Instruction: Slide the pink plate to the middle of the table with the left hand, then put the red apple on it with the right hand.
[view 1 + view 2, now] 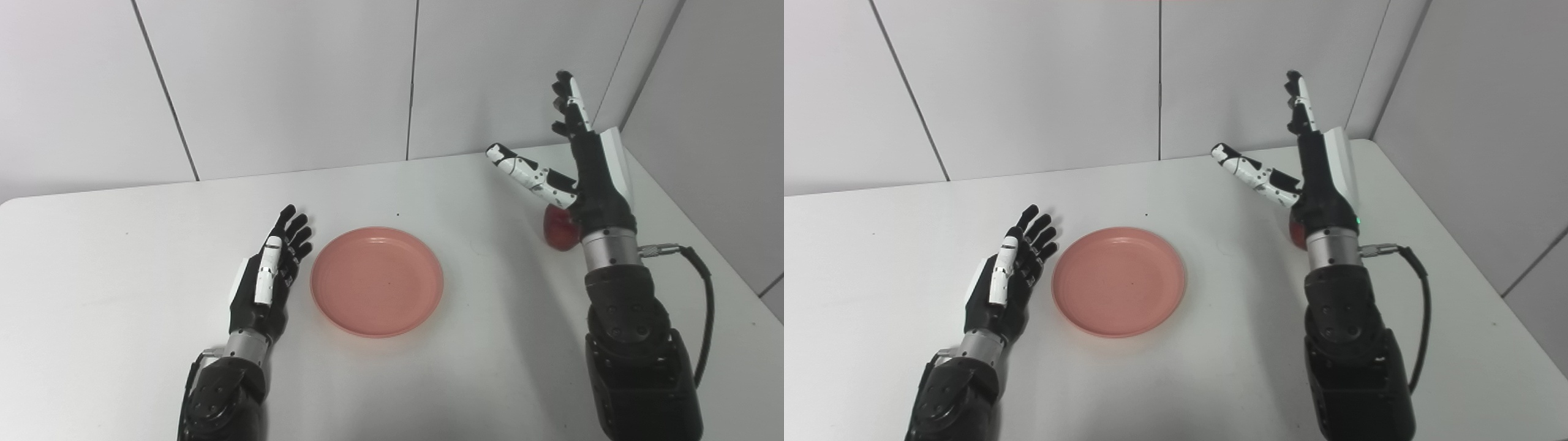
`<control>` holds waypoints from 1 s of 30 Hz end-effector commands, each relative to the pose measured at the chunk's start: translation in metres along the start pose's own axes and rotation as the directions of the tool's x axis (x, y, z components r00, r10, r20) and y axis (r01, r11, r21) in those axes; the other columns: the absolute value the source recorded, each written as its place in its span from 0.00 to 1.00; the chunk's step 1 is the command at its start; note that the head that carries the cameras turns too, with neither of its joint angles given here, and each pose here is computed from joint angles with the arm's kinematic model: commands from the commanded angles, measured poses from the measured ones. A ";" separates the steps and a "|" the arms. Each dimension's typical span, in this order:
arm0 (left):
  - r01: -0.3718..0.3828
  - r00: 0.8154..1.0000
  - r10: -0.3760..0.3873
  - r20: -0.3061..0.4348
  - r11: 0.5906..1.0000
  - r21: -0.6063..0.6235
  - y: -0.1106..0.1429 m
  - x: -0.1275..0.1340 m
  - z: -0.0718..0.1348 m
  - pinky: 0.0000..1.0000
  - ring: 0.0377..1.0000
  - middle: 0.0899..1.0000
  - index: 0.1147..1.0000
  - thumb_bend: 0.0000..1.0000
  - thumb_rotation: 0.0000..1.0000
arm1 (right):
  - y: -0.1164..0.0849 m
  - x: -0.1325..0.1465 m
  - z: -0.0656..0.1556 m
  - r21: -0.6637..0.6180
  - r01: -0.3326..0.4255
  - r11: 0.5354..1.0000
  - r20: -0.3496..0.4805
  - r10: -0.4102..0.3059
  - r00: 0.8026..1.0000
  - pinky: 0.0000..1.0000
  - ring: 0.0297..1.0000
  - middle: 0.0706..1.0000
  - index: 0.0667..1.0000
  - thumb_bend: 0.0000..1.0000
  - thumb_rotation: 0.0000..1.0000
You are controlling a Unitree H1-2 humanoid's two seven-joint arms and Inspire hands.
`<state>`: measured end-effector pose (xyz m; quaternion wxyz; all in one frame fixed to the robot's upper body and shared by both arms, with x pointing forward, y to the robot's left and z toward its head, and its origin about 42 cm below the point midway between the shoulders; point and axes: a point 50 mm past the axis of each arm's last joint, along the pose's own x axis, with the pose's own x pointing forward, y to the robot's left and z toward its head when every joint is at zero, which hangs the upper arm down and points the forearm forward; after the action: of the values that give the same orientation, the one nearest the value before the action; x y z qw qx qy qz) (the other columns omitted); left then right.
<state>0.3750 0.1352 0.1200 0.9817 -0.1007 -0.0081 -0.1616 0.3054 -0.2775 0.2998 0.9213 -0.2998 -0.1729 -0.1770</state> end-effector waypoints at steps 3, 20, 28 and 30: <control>-0.026 0.997 0.025 -0.079 1.000 -0.008 0.012 -0.008 -0.016 0.95 0.94 0.94 0.93 0.35 1.00 | -0.023 0.007 0.012 -0.162 0.076 0.984 0.063 -0.067 0.996 0.84 0.92 0.94 0.98 1.00 0.61; -0.028 0.996 0.028 -0.084 1.000 -0.004 0.020 -0.009 -0.016 0.95 0.94 0.94 0.92 0.36 1.00 | -0.047 -0.003 -0.046 -0.387 0.116 0.915 -0.027 -0.137 0.990 0.77 0.92 0.99 1.00 1.00 0.59; -0.026 0.996 0.026 -0.080 1.000 -0.008 0.023 -0.010 -0.015 0.95 0.94 0.94 0.92 0.33 1.00 | -0.040 -0.003 -0.080 -0.401 0.089 0.912 -0.086 -0.135 0.987 0.81 0.91 0.98 1.00 1.00 0.59; -0.025 0.996 0.024 -0.081 1.000 -0.007 0.023 -0.010 -0.015 0.95 0.94 0.94 0.92 0.34 1.00 | -0.037 -0.002 -0.086 -0.390 0.077 0.917 -0.102 -0.127 0.987 0.82 0.92 0.98 1.00 1.00 0.59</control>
<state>0.3796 0.1460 0.1194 0.9817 -0.0970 -0.0078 -0.1634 0.3044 -0.3531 0.2368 0.8535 -0.4475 -0.0477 -0.2626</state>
